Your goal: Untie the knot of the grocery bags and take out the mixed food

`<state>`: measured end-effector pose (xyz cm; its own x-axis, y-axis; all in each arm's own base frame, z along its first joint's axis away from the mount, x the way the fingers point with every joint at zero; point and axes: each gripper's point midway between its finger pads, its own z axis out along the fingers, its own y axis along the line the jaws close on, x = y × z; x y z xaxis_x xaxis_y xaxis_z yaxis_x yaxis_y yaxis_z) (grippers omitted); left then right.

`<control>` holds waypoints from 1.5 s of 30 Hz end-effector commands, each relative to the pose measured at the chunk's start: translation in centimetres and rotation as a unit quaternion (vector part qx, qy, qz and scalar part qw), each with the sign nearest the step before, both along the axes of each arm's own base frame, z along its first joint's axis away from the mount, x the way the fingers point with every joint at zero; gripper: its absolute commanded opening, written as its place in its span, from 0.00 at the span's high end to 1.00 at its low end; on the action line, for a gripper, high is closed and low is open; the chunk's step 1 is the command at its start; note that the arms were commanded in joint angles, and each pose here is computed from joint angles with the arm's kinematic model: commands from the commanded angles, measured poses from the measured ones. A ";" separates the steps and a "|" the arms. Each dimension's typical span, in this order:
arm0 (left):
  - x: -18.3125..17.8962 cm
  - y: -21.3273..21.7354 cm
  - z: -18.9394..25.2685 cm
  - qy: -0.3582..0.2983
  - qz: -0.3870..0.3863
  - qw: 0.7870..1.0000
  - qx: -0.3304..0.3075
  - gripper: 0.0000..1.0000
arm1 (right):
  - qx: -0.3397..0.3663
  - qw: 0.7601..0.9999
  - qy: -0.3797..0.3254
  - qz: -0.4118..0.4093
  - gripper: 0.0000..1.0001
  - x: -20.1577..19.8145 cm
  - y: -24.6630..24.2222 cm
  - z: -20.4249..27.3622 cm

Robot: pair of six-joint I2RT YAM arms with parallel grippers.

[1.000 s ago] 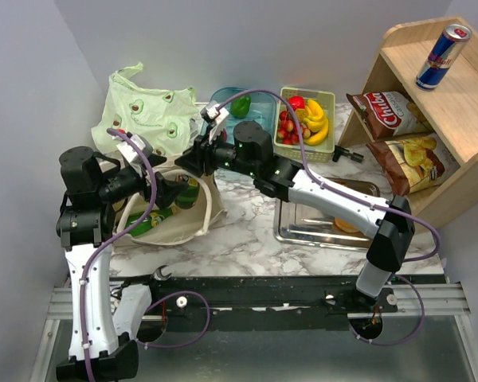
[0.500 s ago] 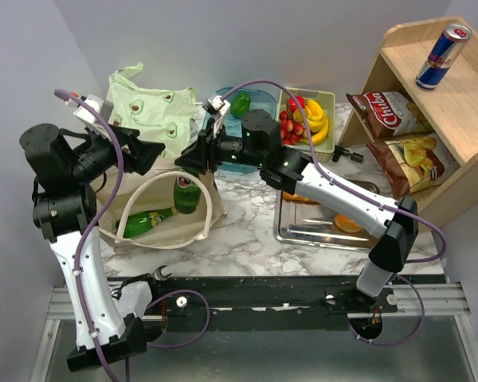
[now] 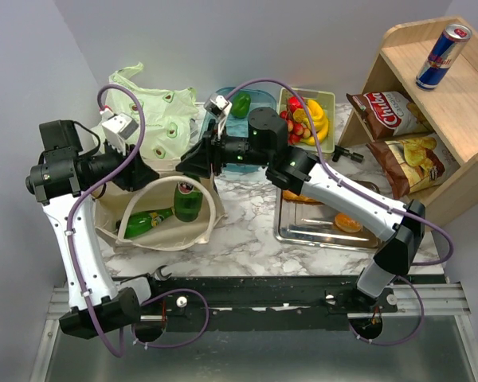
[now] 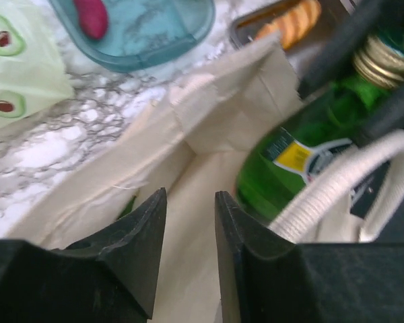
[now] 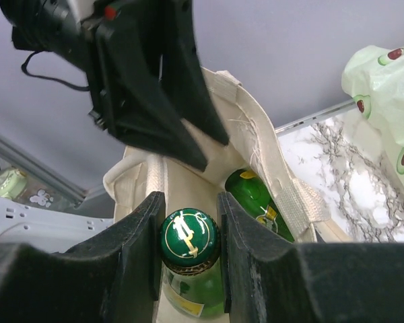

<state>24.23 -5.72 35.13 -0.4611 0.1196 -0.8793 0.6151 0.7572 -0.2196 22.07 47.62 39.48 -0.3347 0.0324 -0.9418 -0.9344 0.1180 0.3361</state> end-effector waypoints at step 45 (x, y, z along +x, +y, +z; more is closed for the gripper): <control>6.1 3.1 -5.9 0.013 0.161 0.984 0.074 0.31 | 0.128 0.968 -0.157 -0.145 0.99 7.9 -3.9 13.4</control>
